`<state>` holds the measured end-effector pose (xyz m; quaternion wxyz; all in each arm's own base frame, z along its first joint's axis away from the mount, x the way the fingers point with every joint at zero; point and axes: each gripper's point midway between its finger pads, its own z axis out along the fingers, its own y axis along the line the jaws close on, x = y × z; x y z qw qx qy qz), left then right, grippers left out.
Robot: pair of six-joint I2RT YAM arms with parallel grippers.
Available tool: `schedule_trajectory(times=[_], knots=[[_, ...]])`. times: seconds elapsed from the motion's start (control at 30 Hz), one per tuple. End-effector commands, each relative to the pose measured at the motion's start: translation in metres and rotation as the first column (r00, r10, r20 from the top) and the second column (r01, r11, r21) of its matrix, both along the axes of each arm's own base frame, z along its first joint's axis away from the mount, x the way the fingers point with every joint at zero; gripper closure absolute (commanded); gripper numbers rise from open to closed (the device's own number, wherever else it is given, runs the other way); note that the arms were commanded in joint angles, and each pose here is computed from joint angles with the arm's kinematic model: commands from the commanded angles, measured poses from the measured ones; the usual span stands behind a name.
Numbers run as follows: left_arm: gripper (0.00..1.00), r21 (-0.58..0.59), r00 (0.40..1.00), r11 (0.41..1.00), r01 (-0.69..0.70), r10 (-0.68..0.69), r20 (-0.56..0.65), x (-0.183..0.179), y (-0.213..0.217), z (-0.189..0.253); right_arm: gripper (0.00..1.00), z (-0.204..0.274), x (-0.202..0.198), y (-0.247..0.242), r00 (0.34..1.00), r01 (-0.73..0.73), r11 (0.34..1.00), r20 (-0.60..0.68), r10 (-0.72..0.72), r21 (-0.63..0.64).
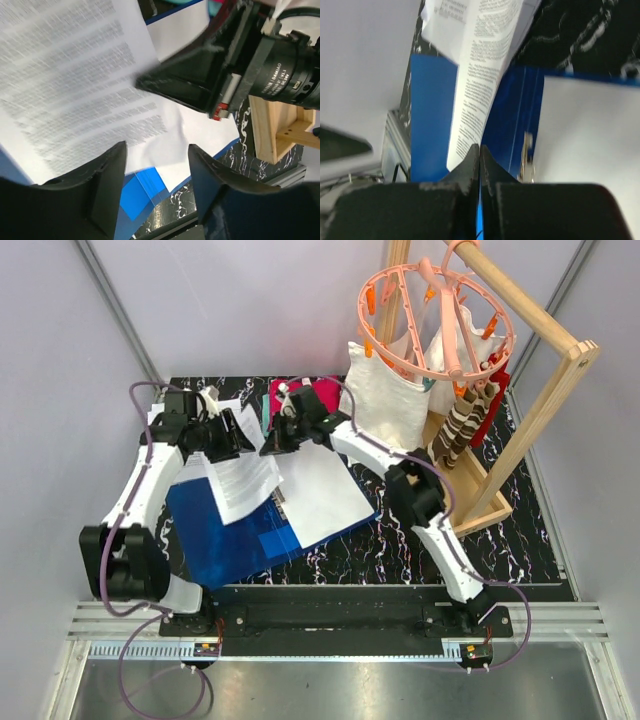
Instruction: Put the files into the folder
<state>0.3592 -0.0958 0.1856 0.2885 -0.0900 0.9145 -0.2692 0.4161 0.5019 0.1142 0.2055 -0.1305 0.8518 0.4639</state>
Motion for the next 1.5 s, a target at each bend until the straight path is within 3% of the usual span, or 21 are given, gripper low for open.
schedule_trajectory(times=[0.0, 0.17, 0.23, 0.4, 0.9, 1.47], knots=[[0.41, -0.077, 0.983, 0.997, 0.017, -0.002, 0.183, 0.001, -0.009, 0.052, 1.0, 0.108, -0.024, -0.084, 0.977, -0.149, 0.988, 0.163, 0.14, 0.045], [0.43, -0.198, 0.987, 0.98, 0.001, 0.031, 0.158, 0.006, -0.022, 0.029, 1.0, 0.092, -0.062, -0.16, 0.961, -0.222, 0.973, 0.156, 0.229, -0.06], [0.45, -0.231, 0.995, 0.973, -0.019, 0.041, 0.091, 0.007, -0.026, 0.006, 1.0, 0.071, -0.072, -0.178, 0.945, -0.259, 0.958, 0.173, 0.277, -0.123], [0.44, -0.213, 0.997, 0.975, -0.069, 0.075, 0.018, 0.014, -0.022, -0.034, 1.0, 0.039, -0.057, -0.209, 0.942, -0.187, 0.945, 0.224, 0.25, -0.268], [0.46, -0.082, 0.986, 0.985, -0.151, 0.145, -0.085, -0.008, -0.002, -0.089, 1.0, 0.012, -0.05, -0.192, 0.967, -0.195, 0.97, 0.136, 0.215, -0.145], [0.46, -0.068, 0.988, 0.987, -0.143, 0.138, -0.066, -0.004, 0.0, -0.077, 1.0, 0.0, -0.041, -0.197, 0.997, -0.04, 0.992, 0.067, 0.048, -0.12]])
